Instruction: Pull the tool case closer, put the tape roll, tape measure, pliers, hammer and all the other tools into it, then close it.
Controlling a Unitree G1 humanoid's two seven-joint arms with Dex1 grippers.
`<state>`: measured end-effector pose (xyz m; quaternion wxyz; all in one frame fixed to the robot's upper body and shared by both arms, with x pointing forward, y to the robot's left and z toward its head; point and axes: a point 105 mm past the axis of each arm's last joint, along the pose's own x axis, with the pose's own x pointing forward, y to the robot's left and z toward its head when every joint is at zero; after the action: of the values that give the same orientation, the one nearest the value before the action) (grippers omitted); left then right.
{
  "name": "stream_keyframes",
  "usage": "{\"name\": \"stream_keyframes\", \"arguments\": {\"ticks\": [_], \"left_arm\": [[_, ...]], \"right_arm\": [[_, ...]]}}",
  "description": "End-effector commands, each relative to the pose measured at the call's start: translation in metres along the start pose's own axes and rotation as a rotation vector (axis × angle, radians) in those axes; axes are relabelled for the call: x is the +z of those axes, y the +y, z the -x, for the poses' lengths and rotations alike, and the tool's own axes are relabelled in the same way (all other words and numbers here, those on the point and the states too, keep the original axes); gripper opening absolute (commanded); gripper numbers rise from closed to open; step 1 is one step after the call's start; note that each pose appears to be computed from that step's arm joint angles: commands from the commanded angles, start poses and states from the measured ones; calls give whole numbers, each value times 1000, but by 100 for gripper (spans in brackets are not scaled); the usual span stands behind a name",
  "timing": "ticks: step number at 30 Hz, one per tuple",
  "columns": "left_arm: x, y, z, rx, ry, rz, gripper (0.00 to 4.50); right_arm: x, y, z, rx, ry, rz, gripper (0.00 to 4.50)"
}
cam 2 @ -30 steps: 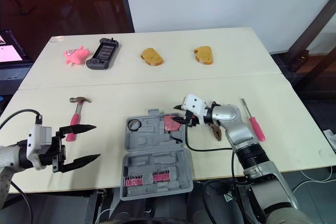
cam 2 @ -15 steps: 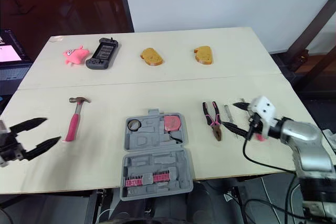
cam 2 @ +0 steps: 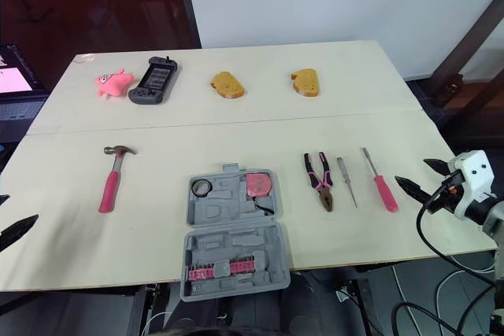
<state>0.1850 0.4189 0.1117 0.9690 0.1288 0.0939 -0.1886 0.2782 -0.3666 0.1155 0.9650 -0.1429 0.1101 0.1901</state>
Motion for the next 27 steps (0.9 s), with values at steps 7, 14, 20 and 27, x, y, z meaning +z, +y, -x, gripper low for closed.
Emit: {"name": "stream_keyframes", "arguments": {"ticks": [7,14,20,27], "left_arm": [[29,0,-9,-38,-59,-69,450],[49,-37,-43,-234,-64,-79,450],[73,-86,-75,-479,-56,-126,450],[104,-121,-104,-654,-100,-191,450]], "right_arm": [[18,8,-10,42,5,48,446],[32,25,-17,107,19,10,446],[61,50,-18,189,10,63,446],[90,102,-9,341,-12,97,446]]}}
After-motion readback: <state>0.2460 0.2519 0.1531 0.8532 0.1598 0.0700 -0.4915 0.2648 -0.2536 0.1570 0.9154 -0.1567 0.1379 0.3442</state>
